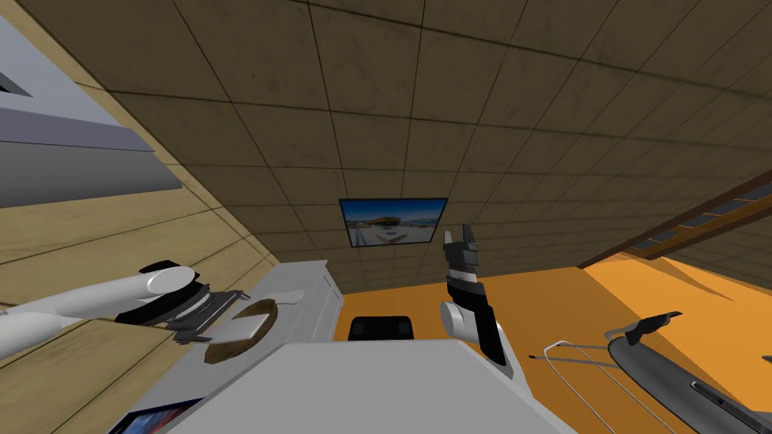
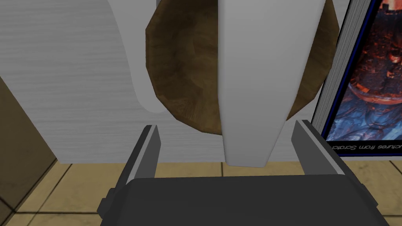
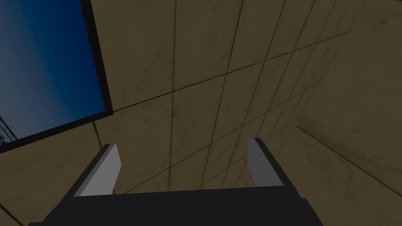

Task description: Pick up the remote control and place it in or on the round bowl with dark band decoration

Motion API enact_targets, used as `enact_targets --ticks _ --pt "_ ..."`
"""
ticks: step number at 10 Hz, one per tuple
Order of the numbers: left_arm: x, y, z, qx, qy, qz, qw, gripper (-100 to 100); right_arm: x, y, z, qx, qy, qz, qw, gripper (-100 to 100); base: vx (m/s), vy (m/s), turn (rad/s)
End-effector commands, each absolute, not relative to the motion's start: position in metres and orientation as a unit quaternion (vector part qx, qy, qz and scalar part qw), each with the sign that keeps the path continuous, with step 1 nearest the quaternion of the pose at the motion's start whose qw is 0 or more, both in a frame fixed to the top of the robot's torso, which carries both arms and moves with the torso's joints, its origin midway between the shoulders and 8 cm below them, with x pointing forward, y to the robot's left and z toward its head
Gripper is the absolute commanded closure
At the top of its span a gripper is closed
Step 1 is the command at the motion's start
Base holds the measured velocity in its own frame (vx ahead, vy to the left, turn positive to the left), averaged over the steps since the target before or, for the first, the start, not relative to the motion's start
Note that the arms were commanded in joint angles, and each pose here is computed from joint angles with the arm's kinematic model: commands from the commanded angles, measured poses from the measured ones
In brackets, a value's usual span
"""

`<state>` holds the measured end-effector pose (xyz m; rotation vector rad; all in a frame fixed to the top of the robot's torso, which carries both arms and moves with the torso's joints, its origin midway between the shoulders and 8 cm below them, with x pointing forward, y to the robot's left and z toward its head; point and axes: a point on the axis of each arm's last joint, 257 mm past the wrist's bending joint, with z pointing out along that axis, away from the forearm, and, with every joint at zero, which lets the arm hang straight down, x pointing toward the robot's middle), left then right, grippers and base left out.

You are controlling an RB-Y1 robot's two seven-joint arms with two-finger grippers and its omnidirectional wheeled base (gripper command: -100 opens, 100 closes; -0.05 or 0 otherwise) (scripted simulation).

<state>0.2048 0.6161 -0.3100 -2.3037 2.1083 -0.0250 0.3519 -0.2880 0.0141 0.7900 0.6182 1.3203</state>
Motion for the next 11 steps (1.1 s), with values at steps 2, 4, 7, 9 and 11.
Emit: enact_targets --ticks 2,4,7,9,11 --pt "0.226 0.639 -0.301 -0.750 0.660 -0.007 0.043 -100 0.352 -0.288 0.014 0.351 0.275 0.587 0.676 0 -0.122 0.077 -0.046" --pt "0.244 0.643 -0.297 -0.757 0.650 -0.019 0.056 -100 0.352 -0.288 0.014 0.351 0.275 0.587 0.676 0 -0.082 0.046 -0.069" --pt "0.267 0.665 -0.284 -0.762 0.641 -0.015 0.094 -100 0.352 -0.288 0.014 0.351 0.275 0.587 0.676 0 -0.082 0.046 -0.027" --pt "0.279 0.667 -0.281 -0.774 0.625 -0.026 0.098 -100 0.352 -0.288 0.014 0.351 0.275 0.587 0.676 0 -0.057 0.031 -0.076" --pt "0.284 0.675 -0.283 -0.777 0.620 -0.018 0.109 -100 0.352 -0.288 0.014 0.351 0.275 0.587 0.676 0 -0.108 0.073 -0.057"
